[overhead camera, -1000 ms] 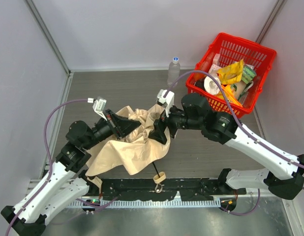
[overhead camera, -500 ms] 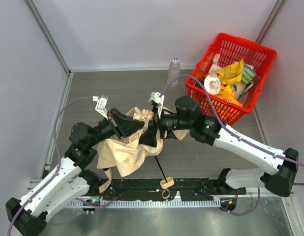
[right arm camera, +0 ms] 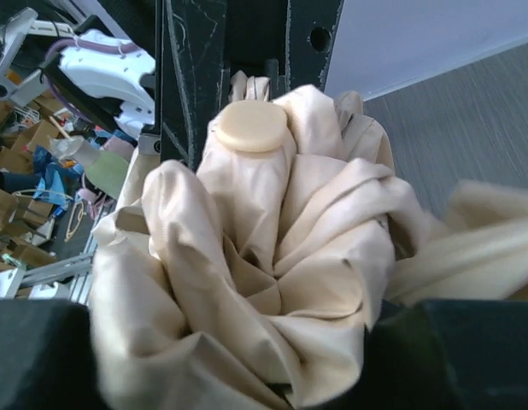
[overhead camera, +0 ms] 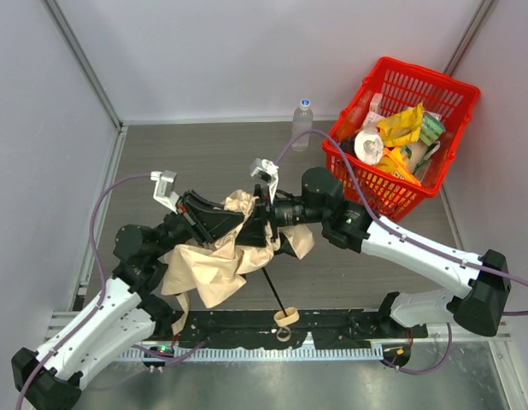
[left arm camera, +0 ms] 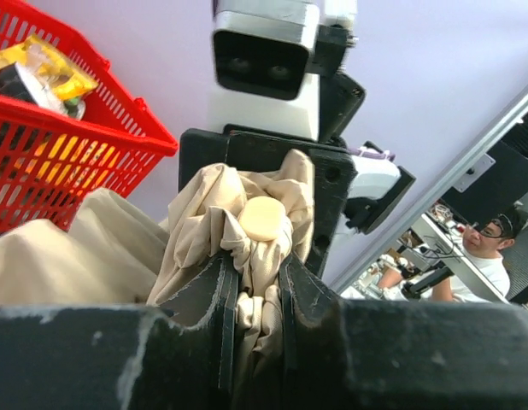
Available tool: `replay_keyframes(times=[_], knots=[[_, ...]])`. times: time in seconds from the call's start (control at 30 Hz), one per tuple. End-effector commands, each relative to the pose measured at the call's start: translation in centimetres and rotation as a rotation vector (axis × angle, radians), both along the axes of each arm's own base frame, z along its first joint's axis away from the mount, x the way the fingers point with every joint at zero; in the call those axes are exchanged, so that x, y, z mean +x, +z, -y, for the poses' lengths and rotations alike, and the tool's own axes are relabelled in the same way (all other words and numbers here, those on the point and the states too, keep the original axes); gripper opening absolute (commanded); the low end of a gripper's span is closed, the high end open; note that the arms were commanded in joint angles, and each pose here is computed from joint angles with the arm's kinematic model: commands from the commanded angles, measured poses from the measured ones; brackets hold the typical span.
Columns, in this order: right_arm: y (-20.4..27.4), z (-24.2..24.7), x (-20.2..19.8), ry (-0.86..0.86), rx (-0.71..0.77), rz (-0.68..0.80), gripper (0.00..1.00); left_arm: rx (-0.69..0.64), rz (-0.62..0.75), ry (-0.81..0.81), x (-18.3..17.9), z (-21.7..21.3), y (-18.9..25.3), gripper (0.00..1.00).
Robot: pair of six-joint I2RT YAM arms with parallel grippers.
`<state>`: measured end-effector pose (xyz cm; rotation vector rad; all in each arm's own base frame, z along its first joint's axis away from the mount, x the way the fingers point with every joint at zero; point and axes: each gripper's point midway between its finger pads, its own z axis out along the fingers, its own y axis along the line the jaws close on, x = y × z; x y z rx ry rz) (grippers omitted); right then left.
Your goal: Put away the umbrella
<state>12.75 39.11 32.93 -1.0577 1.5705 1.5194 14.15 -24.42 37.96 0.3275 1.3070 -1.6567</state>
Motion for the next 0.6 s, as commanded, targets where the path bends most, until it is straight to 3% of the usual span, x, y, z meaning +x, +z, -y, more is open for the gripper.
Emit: replay_keyframes(times=[0.0,0.03,0.07,0.17,0.2,0.27,0.3,0.37,0.4,0.57], knots=[[1.3,-1.3,-0.3,0.027,0.077,-0.012,0.22,-0.162,0.233,-0.078,-4.5,-1.8,6.3,0.00],[1.3,-1.3,-0.6,0.036,0.079,-0.015,0.15,-0.171,0.245,-0.081,-4.8,-1.9,6.4,0.00],[1.4,-1.2,-0.7,0.037,0.085,-0.014,0.01,-0.176,0.256,-0.077,-4.9,-2.1,6.6,0.00],[0.5,-0.7,-0.7,0.014,0.062,-0.005,0.01,-0.165,0.247,-0.042,-4.8,-2.5,6.7,0.01],[0.5,-0.4,-0.3,-0.015,0.058,0.000,0.01,-0.145,0.264,-0.023,-4.7,-2.6,6.7,0.06],[0.2,0.2,0.1,-0.059,0.047,0.018,0.01,-0.107,0.251,0.028,-4.3,-2.9,6.5,0.37],[0.3,0.7,0.2,-0.080,0.045,0.028,0.01,-0.095,0.250,0.075,-4.1,-3.5,6.7,0.60],[-0.2,1.7,1.3,-0.145,0.011,0.052,0.01,-0.051,0.213,0.226,-2.5,-4.9,6.6,0.96],[-0.1,2.1,2.7,-0.216,-0.002,0.068,0.01,-0.017,0.198,0.312,-1.8,-6.0,6.6,1.00],[-0.9,5.6,7.9,-0.459,-0.203,0.212,0.01,0.149,0.055,0.804,1.6,-14.3,5.0,1.00]])
